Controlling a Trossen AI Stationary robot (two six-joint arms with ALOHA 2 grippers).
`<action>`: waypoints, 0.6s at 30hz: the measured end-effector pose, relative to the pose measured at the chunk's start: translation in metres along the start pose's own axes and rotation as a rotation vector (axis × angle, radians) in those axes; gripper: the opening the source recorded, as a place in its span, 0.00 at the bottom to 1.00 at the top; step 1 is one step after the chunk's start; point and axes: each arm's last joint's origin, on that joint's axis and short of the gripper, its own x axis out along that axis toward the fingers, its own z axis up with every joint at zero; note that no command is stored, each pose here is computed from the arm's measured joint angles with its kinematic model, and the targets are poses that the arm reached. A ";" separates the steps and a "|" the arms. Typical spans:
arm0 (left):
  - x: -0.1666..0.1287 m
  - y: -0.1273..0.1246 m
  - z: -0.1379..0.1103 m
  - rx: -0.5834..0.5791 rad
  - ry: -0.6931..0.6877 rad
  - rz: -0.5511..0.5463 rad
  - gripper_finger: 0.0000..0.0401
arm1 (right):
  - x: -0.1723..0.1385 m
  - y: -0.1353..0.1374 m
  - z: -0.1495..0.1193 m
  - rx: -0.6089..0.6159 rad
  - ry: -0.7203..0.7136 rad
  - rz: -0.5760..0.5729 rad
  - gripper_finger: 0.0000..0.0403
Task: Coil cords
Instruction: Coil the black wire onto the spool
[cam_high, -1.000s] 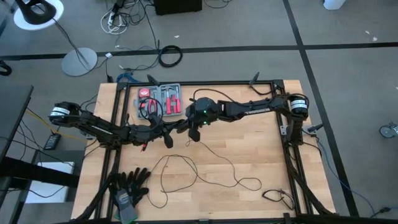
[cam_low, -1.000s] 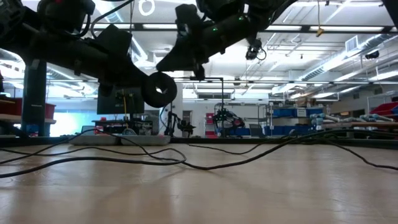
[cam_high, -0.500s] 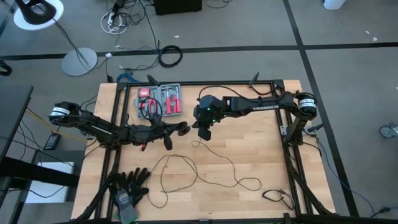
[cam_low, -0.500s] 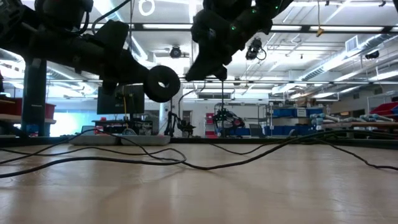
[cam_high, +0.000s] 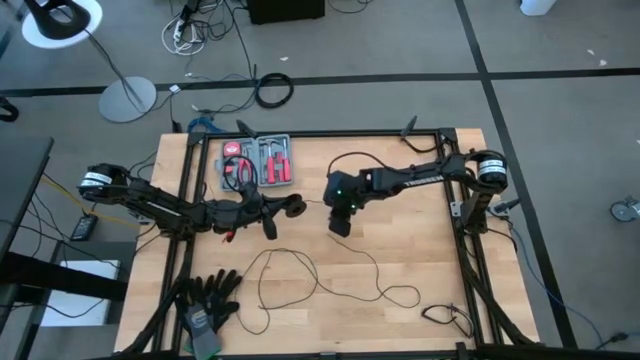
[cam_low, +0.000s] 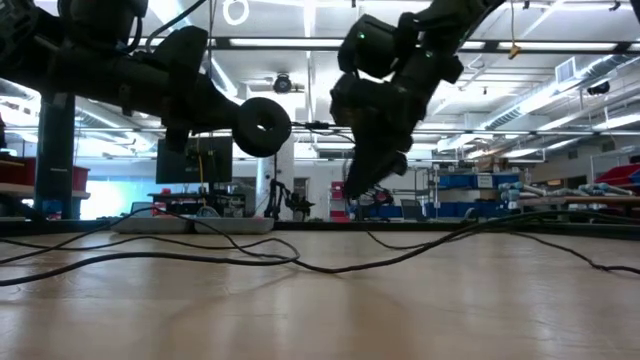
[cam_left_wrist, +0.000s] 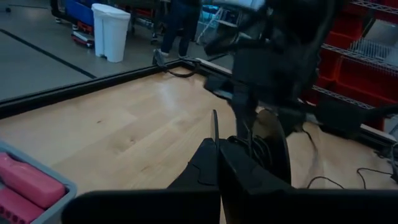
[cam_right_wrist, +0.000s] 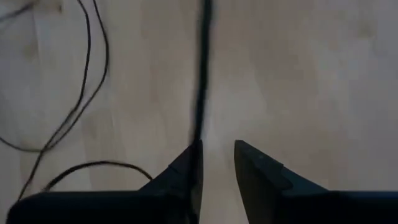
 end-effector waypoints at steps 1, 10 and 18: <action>0.000 0.000 0.000 -0.001 -0.002 0.003 0.00 | 0.001 0.001 -0.003 -0.001 0.011 0.001 0.23; 0.000 0.001 0.001 -0.007 -0.016 0.035 0.00 | 0.001 0.005 -0.041 -0.004 0.292 -0.085 0.21; 0.000 0.002 0.001 -0.029 -0.029 0.061 0.00 | -0.017 -0.001 -0.075 -0.067 0.645 -0.353 0.20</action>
